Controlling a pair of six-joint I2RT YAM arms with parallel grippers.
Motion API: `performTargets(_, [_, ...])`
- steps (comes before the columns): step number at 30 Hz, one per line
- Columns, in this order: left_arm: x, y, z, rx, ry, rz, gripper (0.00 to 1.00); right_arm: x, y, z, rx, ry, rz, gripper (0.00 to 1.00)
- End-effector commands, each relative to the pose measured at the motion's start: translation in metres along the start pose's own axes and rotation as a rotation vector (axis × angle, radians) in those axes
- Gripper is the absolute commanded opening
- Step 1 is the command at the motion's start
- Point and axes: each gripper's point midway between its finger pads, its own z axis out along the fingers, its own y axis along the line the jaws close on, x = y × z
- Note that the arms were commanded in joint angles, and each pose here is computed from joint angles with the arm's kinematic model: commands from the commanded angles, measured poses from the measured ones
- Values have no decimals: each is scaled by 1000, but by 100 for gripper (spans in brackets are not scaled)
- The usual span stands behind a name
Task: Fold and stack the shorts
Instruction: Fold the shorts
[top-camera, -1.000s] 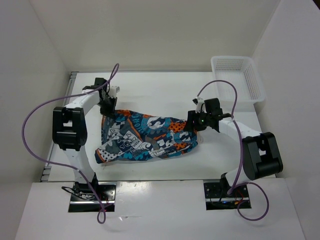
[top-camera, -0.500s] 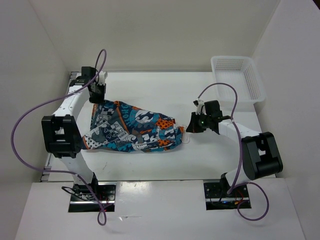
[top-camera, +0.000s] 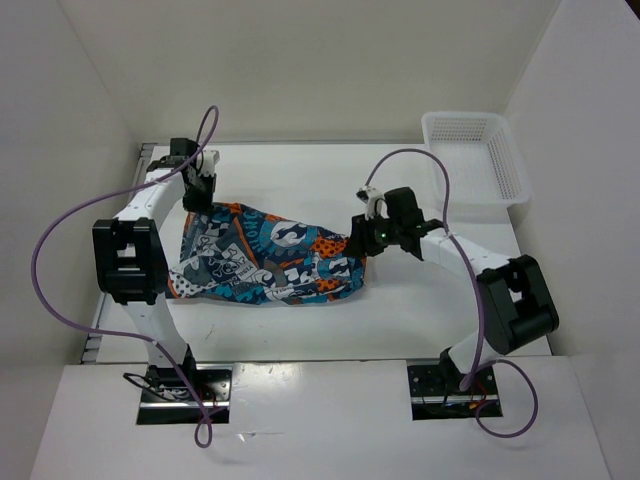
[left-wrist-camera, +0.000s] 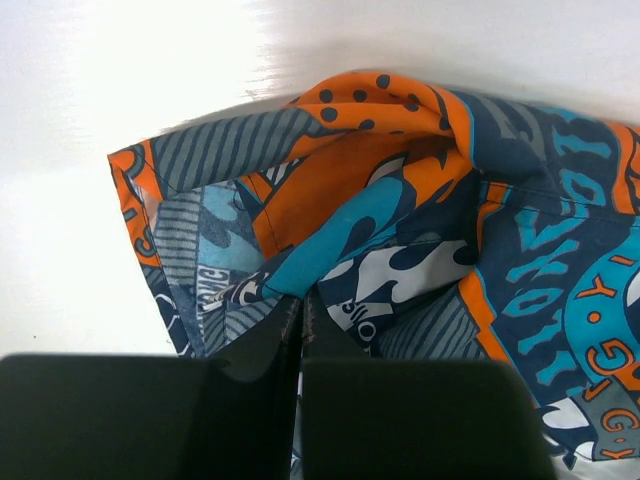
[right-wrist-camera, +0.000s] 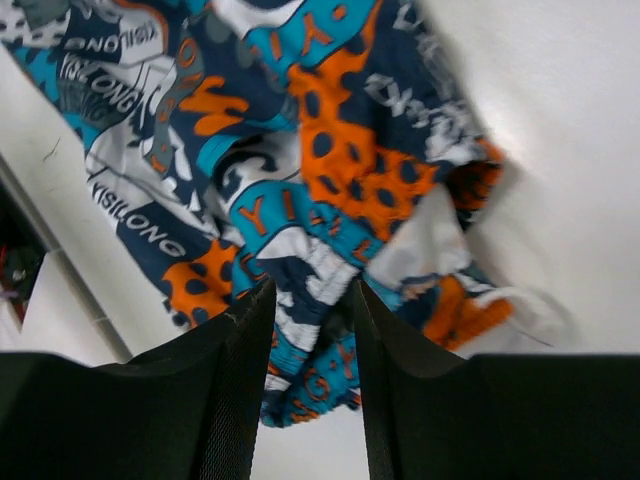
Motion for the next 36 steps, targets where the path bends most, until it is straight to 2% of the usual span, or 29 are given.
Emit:
performTargets(1, [-20,1,-8,-4,-57,9,0,-1,12,10,-41,10,-3,43])
performTargets(4, [-21,1,-10,-4,-57,9,0,9,6,15,-23,36,39,43])
performTargets(8, [-21,1,-10,-4,-57,9,0,21,2,27,-24,77,53,48])
performTargets(15, [-23,1,-8,-4,-57,9,0,33,22,42,-67,119,65,51])
performTargets(17, [-23,3,-8,-15,-56,9,0,35,22,43,-67,118,87,41])
performTargets(18, [-24,5,-7,-26,-56,9,0,35,22,43,-67,118,87,32])
performTargets(19, [-22,11,-3,-57,-43,7,0,29,22,43,-71,102,66,12])
performTargets(20, [-25,20,-6,-87,-50,-2,0,28,18,44,-48,96,53,3])
performTargets(21, [-28,25,-4,-112,-52,-3,0,22,16,44,-35,81,36,0])
performTargets(25, [-46,77,-13,-214,-102,-79,0,26,5,38,-13,108,18,0])
performTargets(27, [-55,91,-17,-230,-124,-100,0,33,2,38,-13,125,-17,0])
performTargets(36, [-36,104,17,-239,-40,-120,0,37,3,35,-22,134,-42,0])
